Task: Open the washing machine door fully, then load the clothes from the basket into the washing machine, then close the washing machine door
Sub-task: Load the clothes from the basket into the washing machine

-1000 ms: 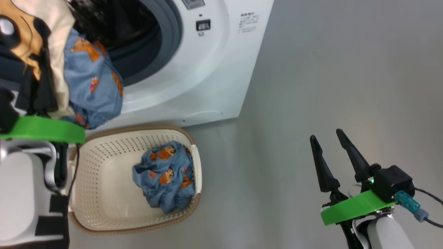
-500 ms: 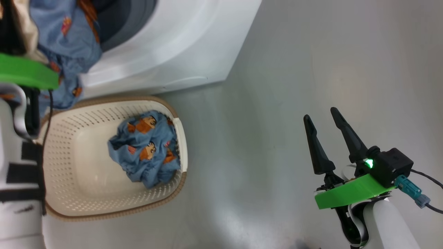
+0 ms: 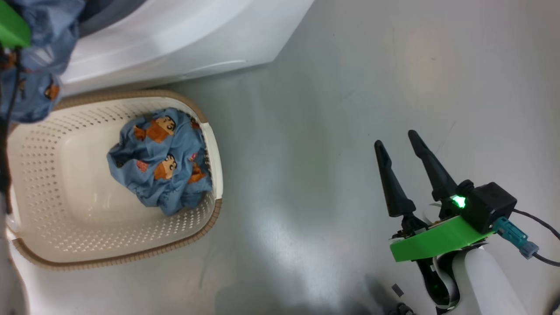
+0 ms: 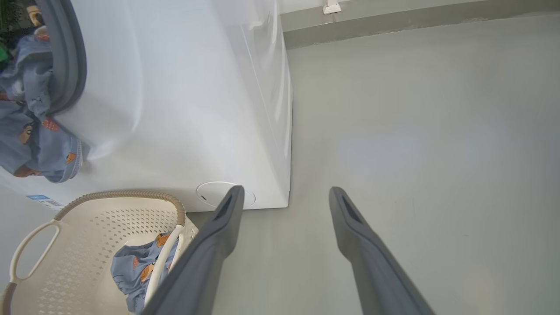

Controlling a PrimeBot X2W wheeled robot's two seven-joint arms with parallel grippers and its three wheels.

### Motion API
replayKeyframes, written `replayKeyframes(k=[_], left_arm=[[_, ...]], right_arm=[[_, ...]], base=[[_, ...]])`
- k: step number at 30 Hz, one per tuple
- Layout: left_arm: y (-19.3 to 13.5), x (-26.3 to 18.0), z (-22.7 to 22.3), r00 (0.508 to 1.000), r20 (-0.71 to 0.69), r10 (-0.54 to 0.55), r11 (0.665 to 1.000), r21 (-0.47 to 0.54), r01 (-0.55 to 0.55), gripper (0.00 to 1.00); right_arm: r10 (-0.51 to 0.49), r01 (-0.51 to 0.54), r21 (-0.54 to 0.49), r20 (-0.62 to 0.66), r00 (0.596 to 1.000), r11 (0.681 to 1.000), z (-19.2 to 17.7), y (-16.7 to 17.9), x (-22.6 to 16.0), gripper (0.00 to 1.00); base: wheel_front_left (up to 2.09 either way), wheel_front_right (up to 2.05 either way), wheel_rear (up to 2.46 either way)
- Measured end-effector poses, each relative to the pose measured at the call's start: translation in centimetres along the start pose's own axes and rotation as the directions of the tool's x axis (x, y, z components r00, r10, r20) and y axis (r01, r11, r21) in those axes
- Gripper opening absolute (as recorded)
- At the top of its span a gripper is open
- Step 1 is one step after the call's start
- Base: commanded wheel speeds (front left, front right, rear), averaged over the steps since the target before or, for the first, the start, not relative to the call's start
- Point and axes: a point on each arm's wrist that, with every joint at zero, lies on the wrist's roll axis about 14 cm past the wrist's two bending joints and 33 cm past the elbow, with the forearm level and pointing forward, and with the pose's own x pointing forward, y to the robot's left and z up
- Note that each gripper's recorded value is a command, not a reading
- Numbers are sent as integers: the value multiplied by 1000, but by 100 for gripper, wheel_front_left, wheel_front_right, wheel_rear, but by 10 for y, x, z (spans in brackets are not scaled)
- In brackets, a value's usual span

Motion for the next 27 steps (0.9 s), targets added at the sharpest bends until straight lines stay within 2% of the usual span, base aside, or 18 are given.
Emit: replayKeyframes(k=[3,12,22,26,27], left_arm=[[0,11,-13,999,-48,-11,1000,19,12,0],[0,32,-7,998,-60,-13,999,36,15,0],[-3,48,61,985,171,-5,997,74,-8,0],[-1,43,55,987,159,4,998,66,-14,0],[0,41,51,989,148,5,998,66,-15,38]], right_arm=[[14,-14,10,-23,1000,1000,-10,4,2,100],[18,-18,12,-43,999,1000,-15,5,0,100],[12,-11,17,-50,999,1000,-16,4,-3,100],[11,-10,30,-48,999,999,-16,5,-4,100],[12,-11,31,-49,999,999,-16,5,-4,100]], base=[[0,0,0],[0,0,0],[0,0,0],[0,0,0],[0,0,0]])
